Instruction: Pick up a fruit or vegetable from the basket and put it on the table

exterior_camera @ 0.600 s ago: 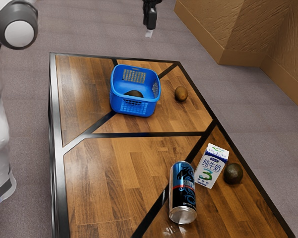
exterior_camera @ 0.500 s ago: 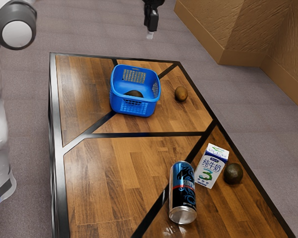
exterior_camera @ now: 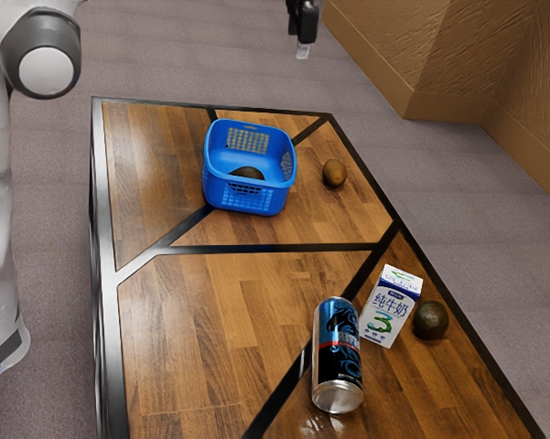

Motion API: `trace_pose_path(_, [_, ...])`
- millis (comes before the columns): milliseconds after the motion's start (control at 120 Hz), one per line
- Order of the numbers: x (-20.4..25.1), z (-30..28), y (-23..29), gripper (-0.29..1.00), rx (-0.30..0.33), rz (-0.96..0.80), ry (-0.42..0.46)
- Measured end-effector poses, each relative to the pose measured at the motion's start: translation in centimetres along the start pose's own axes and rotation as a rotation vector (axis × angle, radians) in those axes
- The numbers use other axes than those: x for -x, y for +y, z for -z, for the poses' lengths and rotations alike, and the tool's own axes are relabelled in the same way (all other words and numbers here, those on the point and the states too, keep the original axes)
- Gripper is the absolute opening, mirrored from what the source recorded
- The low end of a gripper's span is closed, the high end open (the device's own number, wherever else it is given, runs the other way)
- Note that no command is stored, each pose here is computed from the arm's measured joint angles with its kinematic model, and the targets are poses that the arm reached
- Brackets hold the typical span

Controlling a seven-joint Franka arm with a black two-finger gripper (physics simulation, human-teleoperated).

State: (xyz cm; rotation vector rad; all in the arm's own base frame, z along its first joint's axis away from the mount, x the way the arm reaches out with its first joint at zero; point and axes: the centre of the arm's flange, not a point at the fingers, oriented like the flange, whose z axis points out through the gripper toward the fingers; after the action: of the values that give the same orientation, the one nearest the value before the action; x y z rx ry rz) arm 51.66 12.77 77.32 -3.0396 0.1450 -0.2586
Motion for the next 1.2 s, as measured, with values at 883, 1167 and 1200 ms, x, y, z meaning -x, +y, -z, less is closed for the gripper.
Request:
trace_pose_path(883, [3.0, -26.7, -3.7, 0.67, 0.088, -0.019, -0.17])
trace_pose_path(1167, [2.9, -29.0, -1.8, 0.67, 0.115, -0.081, -0.221])
trace_pose_path(1200, [2.9, -28.7, -2.3, 0.67, 0.115, -0.075, -0.22])
